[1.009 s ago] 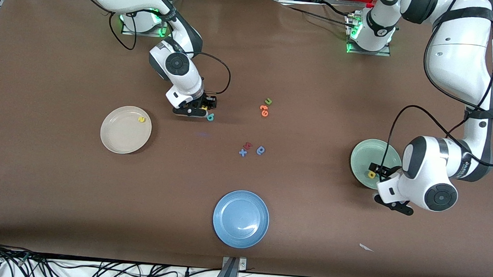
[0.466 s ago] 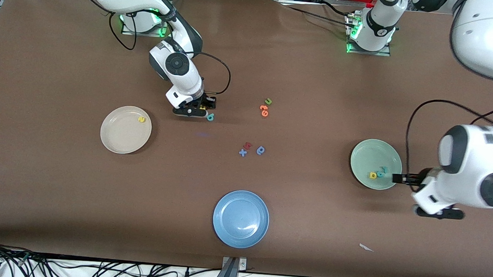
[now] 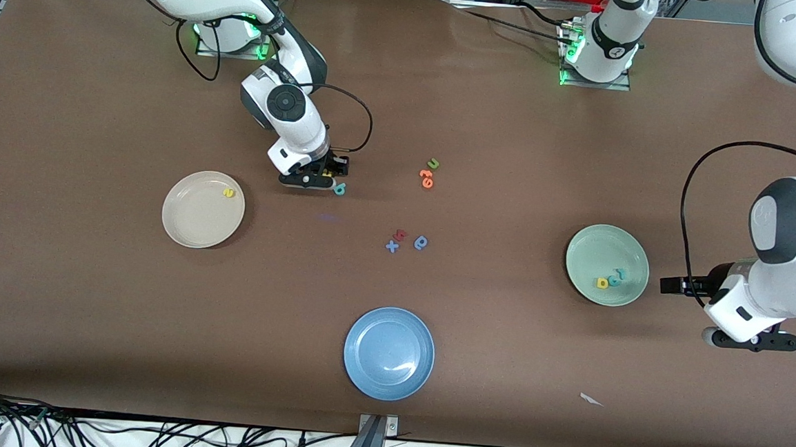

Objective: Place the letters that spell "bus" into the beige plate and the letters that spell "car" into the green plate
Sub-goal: 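Drop the yellow u on the beige plate while the left gripper returns to rest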

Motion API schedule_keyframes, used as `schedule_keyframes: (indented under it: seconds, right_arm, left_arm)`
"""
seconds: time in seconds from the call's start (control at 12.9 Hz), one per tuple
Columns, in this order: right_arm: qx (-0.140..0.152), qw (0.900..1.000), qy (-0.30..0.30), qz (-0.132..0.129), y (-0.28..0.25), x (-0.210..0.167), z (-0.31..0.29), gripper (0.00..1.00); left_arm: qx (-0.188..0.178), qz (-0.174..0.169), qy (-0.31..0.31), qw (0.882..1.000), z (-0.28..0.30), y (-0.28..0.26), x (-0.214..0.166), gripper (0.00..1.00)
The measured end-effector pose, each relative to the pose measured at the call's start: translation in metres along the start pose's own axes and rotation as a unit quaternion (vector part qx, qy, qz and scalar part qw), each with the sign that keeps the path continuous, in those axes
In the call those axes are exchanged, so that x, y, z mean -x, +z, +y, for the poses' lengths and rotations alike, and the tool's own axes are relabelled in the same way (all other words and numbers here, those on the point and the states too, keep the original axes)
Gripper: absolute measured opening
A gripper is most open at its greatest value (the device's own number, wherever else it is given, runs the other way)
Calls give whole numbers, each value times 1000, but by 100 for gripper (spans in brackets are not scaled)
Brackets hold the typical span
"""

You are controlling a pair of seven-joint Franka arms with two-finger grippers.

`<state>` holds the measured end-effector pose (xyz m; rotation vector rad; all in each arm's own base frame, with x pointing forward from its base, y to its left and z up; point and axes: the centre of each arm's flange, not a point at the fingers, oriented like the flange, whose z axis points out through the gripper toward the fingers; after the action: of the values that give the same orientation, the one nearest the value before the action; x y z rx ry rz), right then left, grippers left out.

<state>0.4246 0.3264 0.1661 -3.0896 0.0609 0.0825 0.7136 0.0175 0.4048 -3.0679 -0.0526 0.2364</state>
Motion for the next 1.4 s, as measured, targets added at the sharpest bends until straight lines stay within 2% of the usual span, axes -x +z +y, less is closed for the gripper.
schedule_keyframes:
  seconds: [0.16,0.31,0.39,0.62,0.78,0.93,1.16,1.4]
  right_arm:
    - [2,1000,-5,3,-2,-2,1,33]
    - [23,1000,-20,4,-14,-9,9,32]
    - [37,999,-31,3,-23,-14,16,27]
    - [64,996,-57,5,-55,-33,45,26]
    - [69,996,-65,6,-62,-38,53,26]
    - [74,994,-80,2,-66,-43,63,26]
    - [84,990,-114,-10,-81,-69,118,26]
    - [87,985,-151,-12,-95,-94,179,26]
  left_arm:
    - [0,7,-11,1000,7,-9,2,100]
    - [2,27,-19,999,-5,-34,12,100]
    - [4,49,-17,999,-17,-52,20,100]
    - [9,100,-10,995,-40,-102,63,100]
    - [12,110,-5,994,-39,-118,91,100]
    - [15,114,-4,993,-40,-112,109,100]
    - [17,131,-5,991,-43,-113,121,100]
    - [18,148,2,989,-36,-135,134,100]
